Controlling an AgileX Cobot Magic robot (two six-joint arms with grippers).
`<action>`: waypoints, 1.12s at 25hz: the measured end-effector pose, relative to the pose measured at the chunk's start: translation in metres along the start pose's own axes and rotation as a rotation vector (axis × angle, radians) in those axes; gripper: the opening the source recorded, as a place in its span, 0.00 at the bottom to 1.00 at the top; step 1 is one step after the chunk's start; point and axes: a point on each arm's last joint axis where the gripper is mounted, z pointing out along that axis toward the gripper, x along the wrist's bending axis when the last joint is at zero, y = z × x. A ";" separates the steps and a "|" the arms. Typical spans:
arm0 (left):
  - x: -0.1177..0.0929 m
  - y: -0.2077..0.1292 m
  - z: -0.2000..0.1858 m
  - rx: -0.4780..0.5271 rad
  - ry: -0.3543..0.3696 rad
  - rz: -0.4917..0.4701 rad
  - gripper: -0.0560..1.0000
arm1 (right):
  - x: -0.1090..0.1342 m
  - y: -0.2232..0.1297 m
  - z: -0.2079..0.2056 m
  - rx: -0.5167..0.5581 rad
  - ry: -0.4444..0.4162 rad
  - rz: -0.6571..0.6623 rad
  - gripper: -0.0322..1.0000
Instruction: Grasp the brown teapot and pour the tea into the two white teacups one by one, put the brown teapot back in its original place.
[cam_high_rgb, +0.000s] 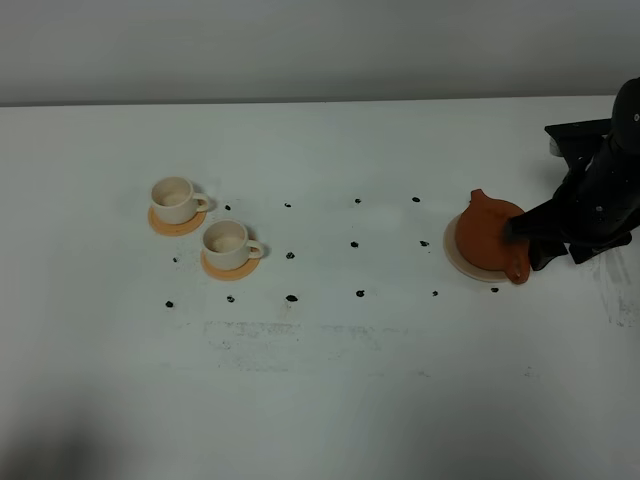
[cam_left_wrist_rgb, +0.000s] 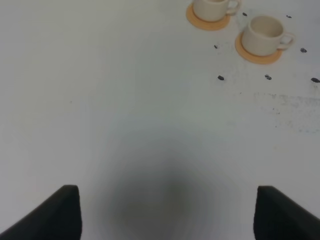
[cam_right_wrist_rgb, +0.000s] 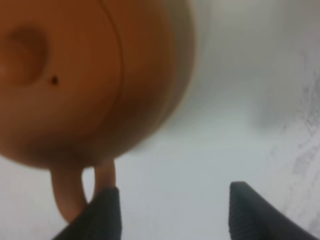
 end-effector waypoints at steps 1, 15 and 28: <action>0.000 0.000 0.000 0.000 0.000 0.000 0.69 | -0.001 -0.001 -0.002 0.007 -0.003 0.000 0.48; 0.000 0.000 0.000 0.000 0.000 0.000 0.69 | 0.027 -0.010 -0.068 -0.135 -0.087 -0.100 0.48; 0.000 0.000 0.000 0.000 0.000 0.001 0.69 | 0.049 0.000 -0.036 -0.085 -0.066 -0.100 0.44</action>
